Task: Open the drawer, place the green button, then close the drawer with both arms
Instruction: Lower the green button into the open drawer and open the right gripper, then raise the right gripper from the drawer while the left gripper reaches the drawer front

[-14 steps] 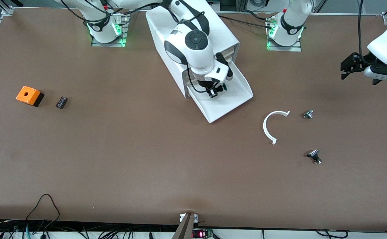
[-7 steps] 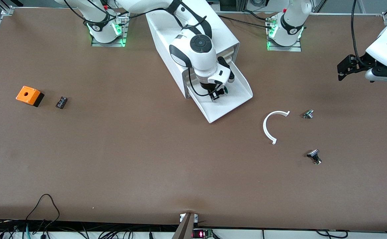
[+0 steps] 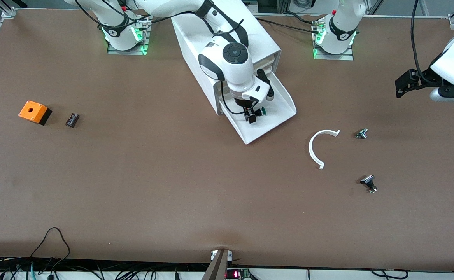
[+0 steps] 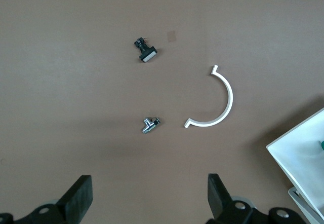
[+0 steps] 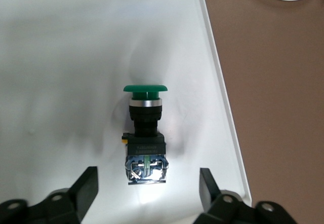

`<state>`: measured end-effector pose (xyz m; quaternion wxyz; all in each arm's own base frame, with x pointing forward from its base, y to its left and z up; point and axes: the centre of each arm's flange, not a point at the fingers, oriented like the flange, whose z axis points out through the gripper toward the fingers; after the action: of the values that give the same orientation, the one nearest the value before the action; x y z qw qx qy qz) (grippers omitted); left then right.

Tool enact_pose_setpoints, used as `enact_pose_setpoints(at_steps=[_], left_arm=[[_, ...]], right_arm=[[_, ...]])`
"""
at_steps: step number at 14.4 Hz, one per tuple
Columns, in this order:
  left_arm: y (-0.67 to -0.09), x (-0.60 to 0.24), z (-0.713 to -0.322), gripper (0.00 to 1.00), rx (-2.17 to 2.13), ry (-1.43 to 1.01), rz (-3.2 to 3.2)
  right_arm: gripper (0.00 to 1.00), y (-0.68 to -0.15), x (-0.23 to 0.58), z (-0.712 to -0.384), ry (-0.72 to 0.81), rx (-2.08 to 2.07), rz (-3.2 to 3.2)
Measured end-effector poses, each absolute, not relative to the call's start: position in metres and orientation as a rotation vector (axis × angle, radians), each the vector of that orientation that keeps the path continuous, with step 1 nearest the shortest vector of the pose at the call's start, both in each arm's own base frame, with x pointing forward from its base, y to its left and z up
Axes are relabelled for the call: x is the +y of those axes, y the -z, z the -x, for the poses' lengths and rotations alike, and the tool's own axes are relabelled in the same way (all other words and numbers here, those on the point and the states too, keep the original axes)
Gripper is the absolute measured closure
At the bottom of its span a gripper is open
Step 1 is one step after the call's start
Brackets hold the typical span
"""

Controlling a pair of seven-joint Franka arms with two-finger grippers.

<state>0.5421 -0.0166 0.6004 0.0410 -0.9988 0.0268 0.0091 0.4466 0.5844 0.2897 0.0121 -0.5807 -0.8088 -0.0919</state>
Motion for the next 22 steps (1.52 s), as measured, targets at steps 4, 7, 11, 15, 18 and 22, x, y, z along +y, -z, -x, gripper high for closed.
enact_pose_setpoints(at_steps=[4,7,11,15,18,22], left_arm=[[-0.596,-0.015,-0.552,0.00,0.075,-0.077,3.063],[-0.592,-0.014,-0.553,0.00,0.073,-0.097,3.064],[-0.576,-0.014,-0.560,0.00,0.079,-0.145,3.065],[-0.520,-0.034,-0.580,0.00,0.141,-0.295,3.061],[-0.493,-0.031,-0.590,0.01,0.138,-0.364,3.061],[-0.463,-0.047,-0.602,0.02,0.001,-0.363,3.145]], right_arm=[[0.00,-0.315,0.585,-0.456,0.326,-2.345,1.944],[0.00,-0.367,0.574,-0.470,0.371,-2.144,2.119],[0.00,-0.413,0.540,-0.501,0.353,-1.973,2.290],[0.00,-0.420,0.487,-0.546,0.292,-1.873,2.417],[0.00,-0.415,0.414,-0.598,0.234,-1.729,2.549],[0.00,-0.398,0.338,-0.640,0.143,-1.464,2.717]])
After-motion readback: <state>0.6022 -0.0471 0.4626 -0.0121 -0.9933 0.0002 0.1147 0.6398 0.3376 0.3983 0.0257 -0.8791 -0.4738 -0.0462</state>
